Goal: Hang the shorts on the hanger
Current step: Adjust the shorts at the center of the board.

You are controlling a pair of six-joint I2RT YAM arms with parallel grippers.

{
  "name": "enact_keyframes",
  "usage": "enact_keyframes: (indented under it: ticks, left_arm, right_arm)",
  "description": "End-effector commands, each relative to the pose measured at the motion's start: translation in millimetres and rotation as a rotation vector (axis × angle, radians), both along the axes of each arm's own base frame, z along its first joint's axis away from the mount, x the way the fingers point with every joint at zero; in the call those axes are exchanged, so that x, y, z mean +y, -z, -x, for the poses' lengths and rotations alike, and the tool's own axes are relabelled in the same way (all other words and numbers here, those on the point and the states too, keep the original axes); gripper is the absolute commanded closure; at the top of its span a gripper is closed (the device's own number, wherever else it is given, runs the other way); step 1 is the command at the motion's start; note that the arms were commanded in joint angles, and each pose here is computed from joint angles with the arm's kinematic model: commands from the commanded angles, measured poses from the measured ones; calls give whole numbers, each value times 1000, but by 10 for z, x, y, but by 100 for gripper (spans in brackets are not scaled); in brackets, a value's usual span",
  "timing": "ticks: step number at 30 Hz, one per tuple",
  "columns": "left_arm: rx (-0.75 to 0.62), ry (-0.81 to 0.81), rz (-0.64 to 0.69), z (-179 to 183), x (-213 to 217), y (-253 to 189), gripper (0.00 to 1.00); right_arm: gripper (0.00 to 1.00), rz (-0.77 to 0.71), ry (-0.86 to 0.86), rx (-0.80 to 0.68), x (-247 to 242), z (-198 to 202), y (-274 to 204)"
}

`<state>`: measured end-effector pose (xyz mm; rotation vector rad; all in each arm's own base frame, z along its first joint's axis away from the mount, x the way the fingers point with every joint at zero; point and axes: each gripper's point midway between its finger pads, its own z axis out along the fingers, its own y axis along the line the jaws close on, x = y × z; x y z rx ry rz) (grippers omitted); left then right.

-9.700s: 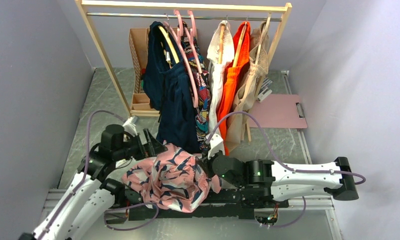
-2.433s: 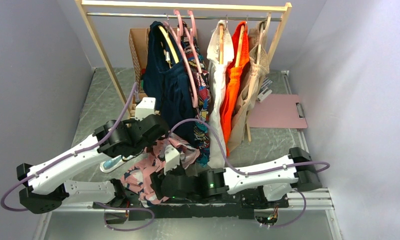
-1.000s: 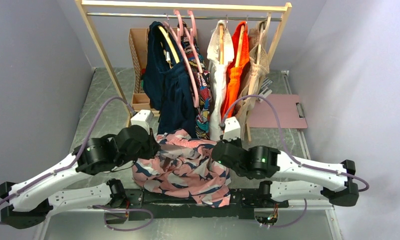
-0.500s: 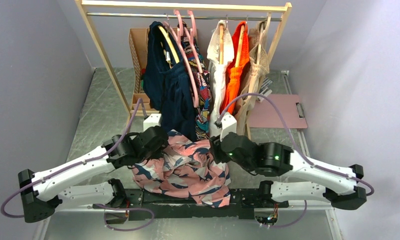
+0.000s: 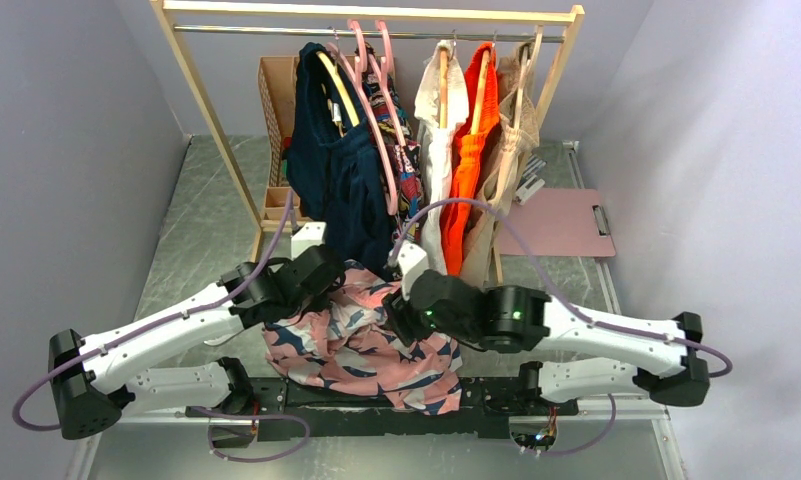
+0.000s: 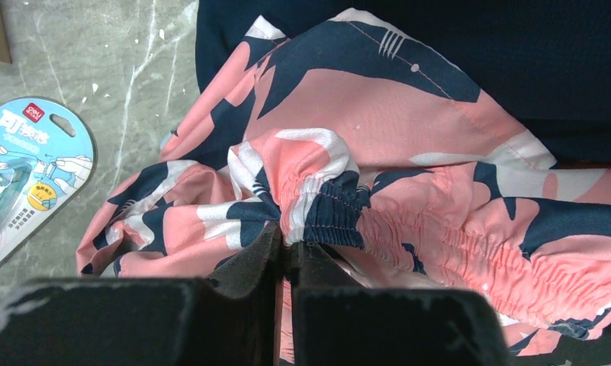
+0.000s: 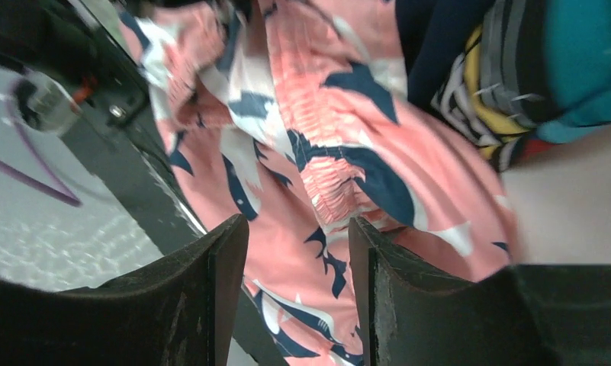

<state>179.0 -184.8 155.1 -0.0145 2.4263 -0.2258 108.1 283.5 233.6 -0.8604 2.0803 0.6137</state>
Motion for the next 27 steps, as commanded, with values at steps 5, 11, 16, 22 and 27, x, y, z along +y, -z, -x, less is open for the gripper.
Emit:
enact_keyframes:
  ticks: [5,11,16,22,27]
  left_arm:
    - [-48,-36,41,-83,25,-180,93]
    - [-59,-16,55,-86,4,-274,93]
    - [-77,6,98,-70,-28,-444,93]
    - [-124,23,127,-41,54,-728,93]
    - [-242,61,198,-68,90,-1284,93]
  right_arm:
    - [42,91,140,-48,46,-203,425]
    - [44,214,183,-78,-66,-293,739]
    - [59,246,262,-93,-148,-377,810]
    - [99,153,257,-126,-109,-406,274]
    - [100,-21,196,-147,-57,-351,-460]
